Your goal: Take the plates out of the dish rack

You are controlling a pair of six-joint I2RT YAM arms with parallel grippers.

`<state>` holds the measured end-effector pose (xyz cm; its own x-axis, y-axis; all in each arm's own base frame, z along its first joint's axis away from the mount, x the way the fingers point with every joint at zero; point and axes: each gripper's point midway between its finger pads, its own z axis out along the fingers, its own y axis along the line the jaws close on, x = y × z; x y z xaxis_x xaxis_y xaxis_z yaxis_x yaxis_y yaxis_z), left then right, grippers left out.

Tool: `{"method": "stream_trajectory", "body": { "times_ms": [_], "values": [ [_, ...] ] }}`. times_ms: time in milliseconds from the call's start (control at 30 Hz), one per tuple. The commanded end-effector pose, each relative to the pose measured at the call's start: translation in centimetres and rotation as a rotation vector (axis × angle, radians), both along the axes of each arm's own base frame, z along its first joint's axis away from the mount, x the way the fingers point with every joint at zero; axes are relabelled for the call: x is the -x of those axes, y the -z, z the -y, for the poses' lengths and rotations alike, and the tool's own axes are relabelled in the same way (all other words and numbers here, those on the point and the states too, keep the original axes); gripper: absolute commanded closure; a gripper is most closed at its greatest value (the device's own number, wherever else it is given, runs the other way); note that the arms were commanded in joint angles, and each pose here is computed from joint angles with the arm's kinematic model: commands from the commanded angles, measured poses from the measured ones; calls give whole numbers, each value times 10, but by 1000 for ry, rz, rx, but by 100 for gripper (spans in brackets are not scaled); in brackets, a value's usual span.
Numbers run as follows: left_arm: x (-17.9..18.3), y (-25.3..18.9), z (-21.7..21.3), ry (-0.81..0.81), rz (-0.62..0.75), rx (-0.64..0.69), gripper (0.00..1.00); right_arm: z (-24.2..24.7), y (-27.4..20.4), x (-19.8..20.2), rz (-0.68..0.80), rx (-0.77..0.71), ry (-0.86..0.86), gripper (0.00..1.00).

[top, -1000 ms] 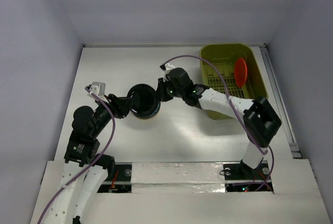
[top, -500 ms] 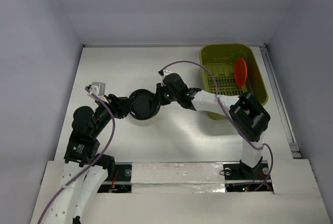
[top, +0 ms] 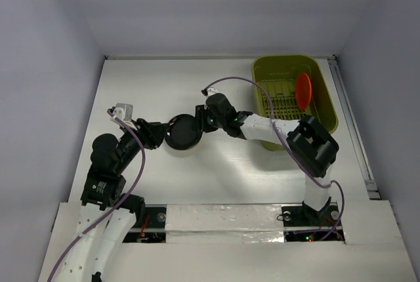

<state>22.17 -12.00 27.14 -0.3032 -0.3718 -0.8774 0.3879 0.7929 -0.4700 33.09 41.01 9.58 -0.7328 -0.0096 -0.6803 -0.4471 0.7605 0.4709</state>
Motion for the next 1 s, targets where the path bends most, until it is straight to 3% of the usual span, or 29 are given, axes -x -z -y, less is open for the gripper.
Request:
{"method": "stream_trajectory", "body": {
  "times_ms": [0,200,300,333,400,467,633,867,933,967],
  "values": [
    [-1,-13,0,3,58,10,66,1,-31,-14,79,-23,39,50],
    [-1,-12,0,6,58,10,66,39,-59,-23,175,86,145,46],
    [0,-13,0,6,59,11,66,67,-78,-31,245,150,246,53],
    [0,-13,0,4,62,11,66,73,-84,-32,259,162,268,58],
    [1,-15,0,6,67,12,66,105,-106,-42,311,188,373,83],
    [1,-15,0,3,67,12,66,134,-124,-47,345,202,452,100],
    [5,-21,-1,3,92,16,66,261,-178,-62,433,186,754,100],
    [12,-28,-3,-6,118,24,66,386,-173,-67,408,281,1070,99],
    [15,-31,-1,1,129,28,66,401,-168,-70,390,277,1084,89],
    [16,-31,-2,0,132,29,66,416,-163,-74,373,279,1101,73]
  ]
}}
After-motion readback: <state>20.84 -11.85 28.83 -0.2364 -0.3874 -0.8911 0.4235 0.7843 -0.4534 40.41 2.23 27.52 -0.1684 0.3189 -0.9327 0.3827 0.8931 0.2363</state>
